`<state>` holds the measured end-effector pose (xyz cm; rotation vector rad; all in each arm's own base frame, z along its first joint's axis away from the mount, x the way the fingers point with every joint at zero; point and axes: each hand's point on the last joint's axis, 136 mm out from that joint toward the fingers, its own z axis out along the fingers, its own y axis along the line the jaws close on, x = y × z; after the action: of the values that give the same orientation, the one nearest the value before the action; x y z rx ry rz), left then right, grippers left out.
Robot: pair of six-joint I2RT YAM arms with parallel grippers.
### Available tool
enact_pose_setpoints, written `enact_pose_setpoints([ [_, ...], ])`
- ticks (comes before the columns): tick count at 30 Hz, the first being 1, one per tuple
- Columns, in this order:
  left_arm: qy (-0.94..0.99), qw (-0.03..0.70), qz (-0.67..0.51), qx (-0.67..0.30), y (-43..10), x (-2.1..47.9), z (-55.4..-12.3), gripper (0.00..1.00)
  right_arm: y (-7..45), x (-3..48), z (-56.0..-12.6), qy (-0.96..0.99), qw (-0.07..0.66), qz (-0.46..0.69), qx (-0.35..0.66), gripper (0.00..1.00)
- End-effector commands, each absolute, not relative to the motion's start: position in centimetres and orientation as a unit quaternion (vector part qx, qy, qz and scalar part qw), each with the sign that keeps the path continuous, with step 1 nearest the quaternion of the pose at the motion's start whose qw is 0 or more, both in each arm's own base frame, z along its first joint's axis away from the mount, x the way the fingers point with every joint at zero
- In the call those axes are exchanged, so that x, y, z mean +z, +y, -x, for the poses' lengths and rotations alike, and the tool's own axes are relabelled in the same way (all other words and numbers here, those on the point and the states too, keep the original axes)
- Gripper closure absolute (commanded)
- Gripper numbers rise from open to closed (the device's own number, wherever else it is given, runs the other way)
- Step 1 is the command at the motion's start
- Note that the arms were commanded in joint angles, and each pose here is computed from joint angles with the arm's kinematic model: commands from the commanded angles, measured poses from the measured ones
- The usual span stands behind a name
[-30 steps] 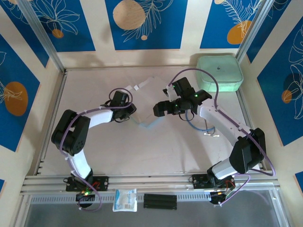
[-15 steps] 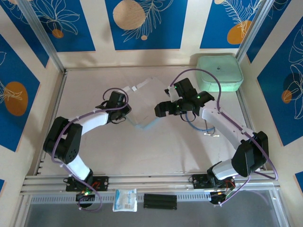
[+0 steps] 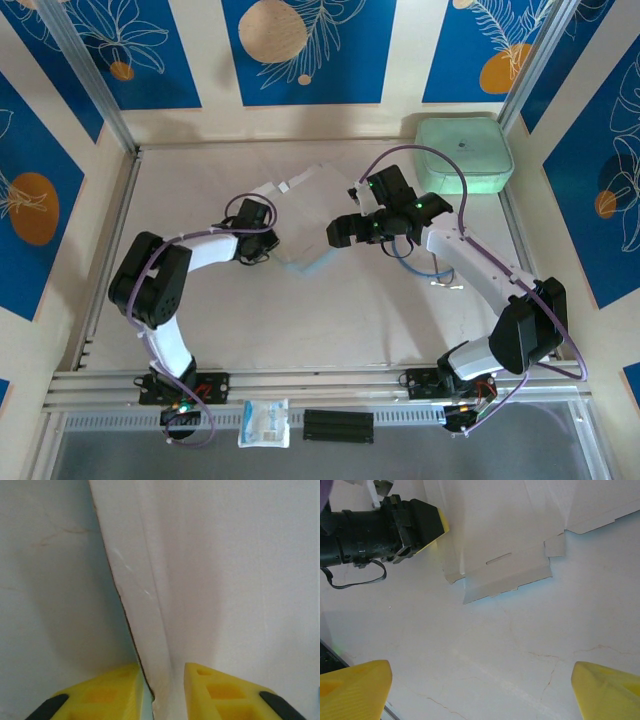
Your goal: Fold the paper box
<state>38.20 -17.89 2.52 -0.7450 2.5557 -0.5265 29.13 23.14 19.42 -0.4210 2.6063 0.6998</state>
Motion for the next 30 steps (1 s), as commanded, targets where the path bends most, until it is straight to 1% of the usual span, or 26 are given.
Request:
enact_pose_setpoints([
  [1,0.915,0.216,0.257,-0.226,-19.2,2.6,-39.4,0.77,22.8,19.7,-28.2,0.936,0.199,0.145,0.251,0.07],
  [5,0.912,0.217,0.256,-0.237,-19.4,2.7,-39.5,0.94,22.7,19.7,-28.2,0.937,0.202,0.145,0.247,0.07],
  [7,0.91,0.225,0.252,-0.239,-19.2,3.4,-39.4,1.0,22.6,19.8,-28.2,0.937,0.204,0.145,0.245,0.07],
  [11,0.907,0.265,0.214,-0.246,-18.5,7.0,-39.5,1.0,22.7,20.8,-28.8,0.931,0.222,0.15,0.249,0.07],
  [15,0.909,0.324,0.111,-0.238,-18.4,13.2,-39.3,1.0,23.9,24.4,-29.8,0.897,0.276,0.199,0.282,0.07],
  [21,0.894,0.408,-0.045,-0.181,-16.7,22.9,-36.5,1.0,26.4,32.6,-29.6,0.76,0.442,0.353,0.321,0.09],
  [23,0.883,0.432,-0.091,-0.163,-16.0,25.6,-35.0,1.0,26.9,34.4,-29.0,0.699,0.494,0.415,0.308,0.11],
  [25,0.866,0.46,-0.138,-0.14,-15.3,28.5,-33.3,1.0,27.6,35.6,-28.2,0.638,0.54,0.478,0.27,0.11],
  [27,0.851,0.476,-0.185,-0.118,-14.8,30.4,-31.8,1.0,28.3,36.1,-27.6,0.586,0.563,0.532,0.237,0.1],
  [30,0.83,0.482,-0.265,-0.09,-14.4,31.9,-29.7,1.0,29.0,36.8,-27.3,0.531,0.572,0.59,0.207,0.1],
])
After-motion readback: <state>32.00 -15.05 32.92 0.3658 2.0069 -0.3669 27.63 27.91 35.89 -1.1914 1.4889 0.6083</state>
